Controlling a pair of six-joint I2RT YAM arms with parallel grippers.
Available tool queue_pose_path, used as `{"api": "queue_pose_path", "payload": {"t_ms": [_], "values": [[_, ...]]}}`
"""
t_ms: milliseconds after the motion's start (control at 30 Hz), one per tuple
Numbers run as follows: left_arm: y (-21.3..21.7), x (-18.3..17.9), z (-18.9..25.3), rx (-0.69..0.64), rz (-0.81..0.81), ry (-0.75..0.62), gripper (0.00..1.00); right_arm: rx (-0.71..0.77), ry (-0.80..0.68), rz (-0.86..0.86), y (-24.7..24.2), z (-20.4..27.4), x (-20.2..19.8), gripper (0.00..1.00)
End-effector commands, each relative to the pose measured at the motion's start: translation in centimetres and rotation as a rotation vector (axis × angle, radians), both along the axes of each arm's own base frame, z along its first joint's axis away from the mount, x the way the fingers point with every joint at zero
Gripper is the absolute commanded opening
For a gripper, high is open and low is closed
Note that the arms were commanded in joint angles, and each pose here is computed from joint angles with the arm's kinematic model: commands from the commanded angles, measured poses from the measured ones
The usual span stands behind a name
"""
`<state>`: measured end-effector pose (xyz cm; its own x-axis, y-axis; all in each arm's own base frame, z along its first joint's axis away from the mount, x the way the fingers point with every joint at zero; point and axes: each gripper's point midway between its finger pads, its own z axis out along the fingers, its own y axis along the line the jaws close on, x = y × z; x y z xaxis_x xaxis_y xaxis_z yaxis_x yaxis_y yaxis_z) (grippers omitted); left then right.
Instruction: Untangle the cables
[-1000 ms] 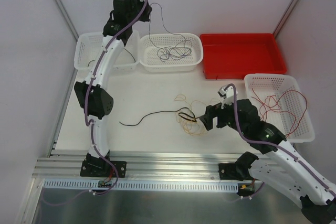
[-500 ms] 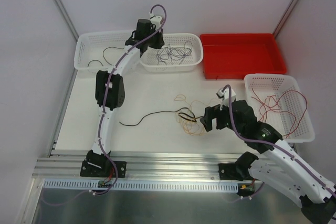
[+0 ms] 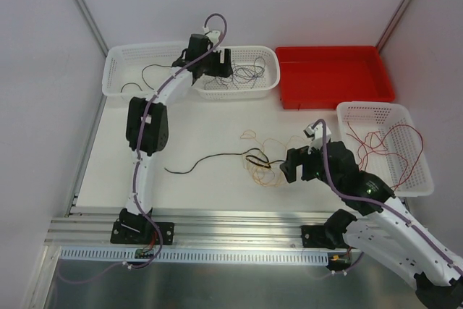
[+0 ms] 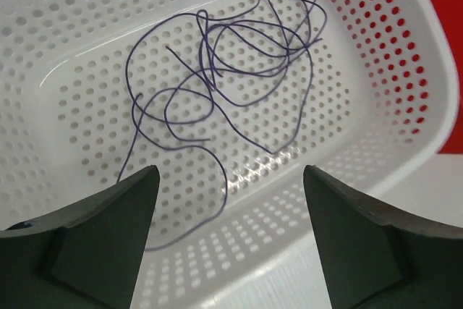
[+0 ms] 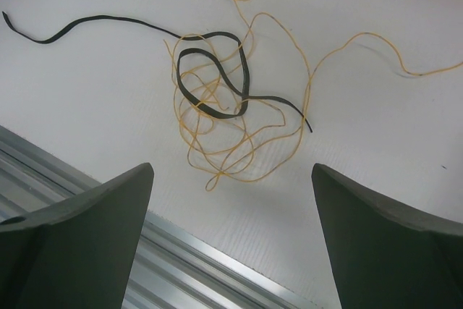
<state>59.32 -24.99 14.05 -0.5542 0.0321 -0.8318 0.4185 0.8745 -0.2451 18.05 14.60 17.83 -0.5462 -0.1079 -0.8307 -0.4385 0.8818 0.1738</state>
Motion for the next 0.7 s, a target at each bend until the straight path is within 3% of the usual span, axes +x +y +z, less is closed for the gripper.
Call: {"api": "queue_pose_path", "payload": {"t_ms": [0,33,100,133,167,233,267,300,367,400,667], "values": [[-0.7,-3.6,13.9,-0.1,-0.017,-0.209,0.82,-0.003,-0.007,-0.035,-0.5,0.8,0.2,0.96],[-1.4,-5.3,12.2,-0.085,-0.035,-0.165,0.88,-0.006,-0.004,-0.035,-0.5,0.7,0.2,0.96],[-1.7,-8.2,14.1,-0.086,-0.053,-0.182,0.92,-0.006,0.002,-0.036,-0.4,0.7,0.2,0.96],[-2.1,-10.1,11.7,-0.055,-0.064,-0.131,0.93,-0.012,0.011,-0.033,-0.3,0.6,0.3,0.96],[-2.1,-11.9,13.1,-0.06,-0.069,-0.149,0.94,-0.009,0.014,-0.027,-0.1,0.7,0.3,0.96],[-2.2,-15.2,10.0,-0.038,-0.08,-0.069,0.95,-0.01,0.024,0.013,0.7,0.7,0.3,0.96],[-1.8,-16.8,11.2,-0.053,-0.076,-0.079,0.95,0.001,0.029,0.044,1.3,1.0,0.2,0.95],[-1.3,-18.6,8.7,-0.034,-0.072,-0.015,0.96,0.004,0.036,0.054,1.6,1.0,0.2,0.95],[-0.5,-21.2,8.8,-0.071,-0.047,0.031,0.96,-0.043,0.049,0.089,2.0,0.4,0.5,0.94],[0.4,-23.0,6.1,-0.048,-0.039,0.107,0.96,-0.057,0.049,0.078,1.9,0.5,0.8,0.93],[5.2,-31.6,2.2,0.019,-0.012,0.266,0.96,-0.139,0.152,-0.037,1.0,-2.4,4.7,0.84]]}}
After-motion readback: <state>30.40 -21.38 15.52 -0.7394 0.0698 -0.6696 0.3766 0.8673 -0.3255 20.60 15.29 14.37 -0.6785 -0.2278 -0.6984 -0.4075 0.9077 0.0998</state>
